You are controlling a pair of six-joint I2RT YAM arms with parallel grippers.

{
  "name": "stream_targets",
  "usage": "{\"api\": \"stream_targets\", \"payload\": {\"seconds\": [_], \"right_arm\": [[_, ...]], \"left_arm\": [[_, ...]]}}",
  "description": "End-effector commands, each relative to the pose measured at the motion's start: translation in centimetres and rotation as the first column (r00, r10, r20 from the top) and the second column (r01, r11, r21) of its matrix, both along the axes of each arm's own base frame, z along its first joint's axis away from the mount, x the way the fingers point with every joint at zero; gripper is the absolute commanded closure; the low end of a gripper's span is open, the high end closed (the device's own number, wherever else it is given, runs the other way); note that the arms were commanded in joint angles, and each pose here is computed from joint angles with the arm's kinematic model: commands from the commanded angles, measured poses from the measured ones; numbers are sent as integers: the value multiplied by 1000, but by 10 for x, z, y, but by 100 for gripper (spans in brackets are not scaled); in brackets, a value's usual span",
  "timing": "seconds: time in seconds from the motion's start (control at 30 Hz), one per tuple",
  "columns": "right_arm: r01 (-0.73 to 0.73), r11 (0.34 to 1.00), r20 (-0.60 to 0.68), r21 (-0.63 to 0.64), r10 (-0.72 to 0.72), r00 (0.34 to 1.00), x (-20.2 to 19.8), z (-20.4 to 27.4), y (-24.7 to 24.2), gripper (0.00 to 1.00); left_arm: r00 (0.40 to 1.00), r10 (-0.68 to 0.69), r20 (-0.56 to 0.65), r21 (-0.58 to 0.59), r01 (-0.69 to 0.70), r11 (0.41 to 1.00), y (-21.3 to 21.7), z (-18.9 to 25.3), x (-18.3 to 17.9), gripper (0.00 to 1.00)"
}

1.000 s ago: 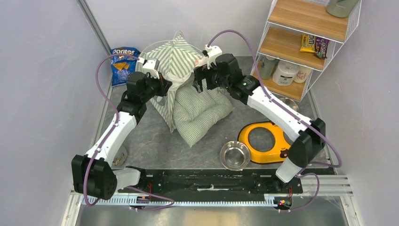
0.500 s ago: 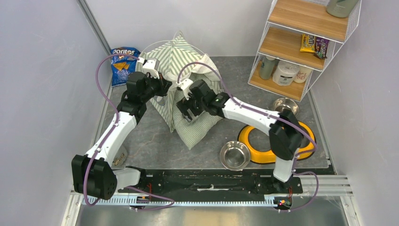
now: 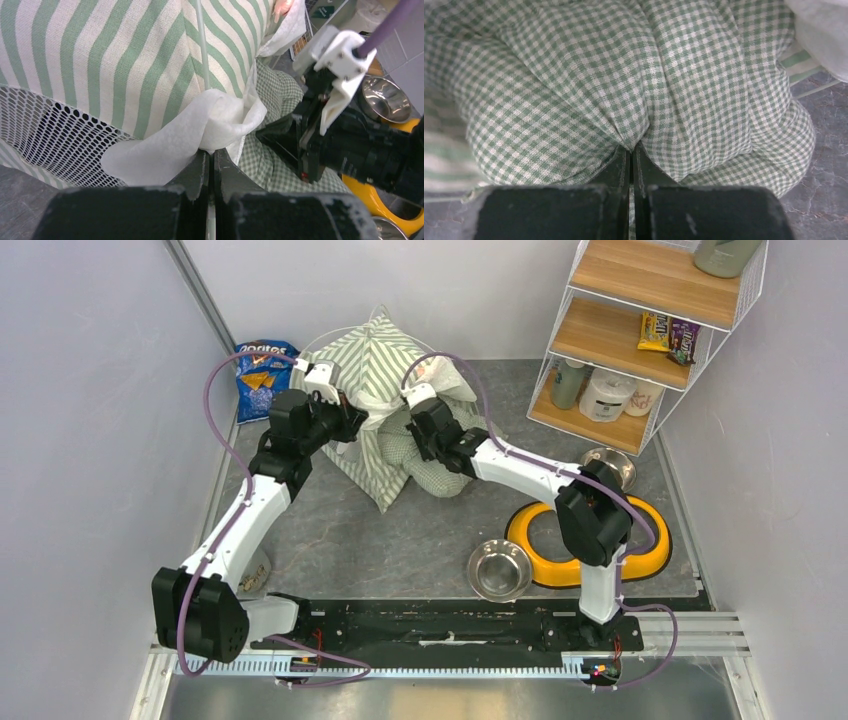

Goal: Set up the pet tent

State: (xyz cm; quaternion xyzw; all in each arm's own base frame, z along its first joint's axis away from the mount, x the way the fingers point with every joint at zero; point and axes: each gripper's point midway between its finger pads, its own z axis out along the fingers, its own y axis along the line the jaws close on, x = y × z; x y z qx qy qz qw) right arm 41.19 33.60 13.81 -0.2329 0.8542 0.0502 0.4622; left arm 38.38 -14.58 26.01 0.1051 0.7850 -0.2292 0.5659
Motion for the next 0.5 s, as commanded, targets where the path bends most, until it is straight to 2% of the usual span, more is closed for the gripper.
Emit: {"api": "stream_targets", "payload": {"seconds": [0.0,0.23,0.33,0.4,0.47], "right_arm": [[81,963,163,257,-125,979,47,84,1,100],[-163,898,176,409,98,980,43,77,63,100],[-150,894,125,423,106,987,41,65,69,100],[-133,897,106,422,96,990,38,58,65,92],[-120,901,102,417,85,991,32,58,57,76]], "left_arm": [[990,-70,-119,34,75,997,-8,-29,-15,98],[987,-85,-134,25,89,996,-11,-32,-14,98],[987,-85,-136,23,89,996,-12,-32,-13,98],[987,-82,-138,24,86,996,-11,-33,-13,98],[987,-78,-139,29,83,996,-10,-34,-12,98]]}}
